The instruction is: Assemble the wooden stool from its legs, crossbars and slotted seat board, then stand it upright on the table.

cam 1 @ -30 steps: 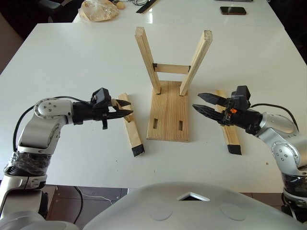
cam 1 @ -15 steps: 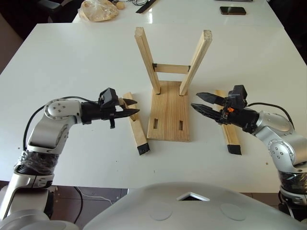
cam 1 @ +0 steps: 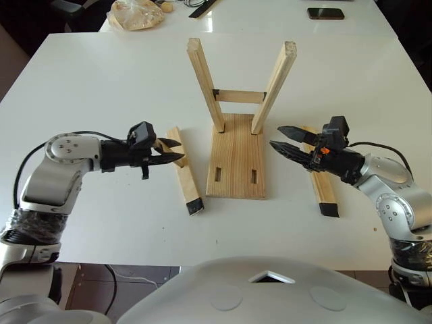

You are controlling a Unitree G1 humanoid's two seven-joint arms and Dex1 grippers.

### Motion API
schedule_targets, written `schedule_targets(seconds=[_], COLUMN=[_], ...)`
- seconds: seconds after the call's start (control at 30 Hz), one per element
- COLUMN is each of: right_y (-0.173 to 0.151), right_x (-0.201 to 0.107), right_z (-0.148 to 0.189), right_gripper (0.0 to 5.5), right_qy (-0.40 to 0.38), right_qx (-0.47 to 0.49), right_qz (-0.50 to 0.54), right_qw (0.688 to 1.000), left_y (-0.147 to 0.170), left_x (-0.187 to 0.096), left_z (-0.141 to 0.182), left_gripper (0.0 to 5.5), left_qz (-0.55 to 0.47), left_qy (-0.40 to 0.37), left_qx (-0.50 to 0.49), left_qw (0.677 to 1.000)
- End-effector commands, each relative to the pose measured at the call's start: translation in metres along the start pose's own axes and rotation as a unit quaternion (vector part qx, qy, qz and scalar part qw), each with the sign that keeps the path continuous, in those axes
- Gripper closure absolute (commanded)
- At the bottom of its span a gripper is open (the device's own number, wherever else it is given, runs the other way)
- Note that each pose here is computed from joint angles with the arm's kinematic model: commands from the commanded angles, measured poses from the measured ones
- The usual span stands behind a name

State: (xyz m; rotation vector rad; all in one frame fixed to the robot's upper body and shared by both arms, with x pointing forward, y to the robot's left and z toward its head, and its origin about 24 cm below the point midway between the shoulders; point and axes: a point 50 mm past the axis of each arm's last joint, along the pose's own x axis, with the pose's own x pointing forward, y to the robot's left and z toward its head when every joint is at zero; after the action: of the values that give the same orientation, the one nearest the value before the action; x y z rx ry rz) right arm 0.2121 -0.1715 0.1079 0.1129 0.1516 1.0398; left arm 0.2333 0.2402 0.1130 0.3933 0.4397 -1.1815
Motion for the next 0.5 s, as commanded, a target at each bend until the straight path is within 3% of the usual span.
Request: schedule_targets(seconds=[0.03, 0.23, 0.5], right_y=[0.0, -0.001, -0.001], right_x=[0.001, 0.0, 0.0], right_z=[0.0, 0.002, 0.004], right_gripper=[3.21, 3.21, 3.21], right_qy=[0.001, 0.001, -0.002], right_qx=[-0.008, -0.008, -0.01], right_qz=[-0.002, -0.002, -0.004], right_qw=[1.0, 1.0, 1.0], left_y=[0.011, 0.009, 0.004], left_x=[-0.01, -0.023, -0.003], left_z=[0.002, 0.01, -0.005], left_gripper=[4.19, 4.19, 4.19], left_qz=[0.017, -0.019, -0.049], left_qy=[0.047, 0.072, 0.082], left_qx=[0.017, 0.026, -0.002], left_qw=[0.999, 0.997, 0.995])
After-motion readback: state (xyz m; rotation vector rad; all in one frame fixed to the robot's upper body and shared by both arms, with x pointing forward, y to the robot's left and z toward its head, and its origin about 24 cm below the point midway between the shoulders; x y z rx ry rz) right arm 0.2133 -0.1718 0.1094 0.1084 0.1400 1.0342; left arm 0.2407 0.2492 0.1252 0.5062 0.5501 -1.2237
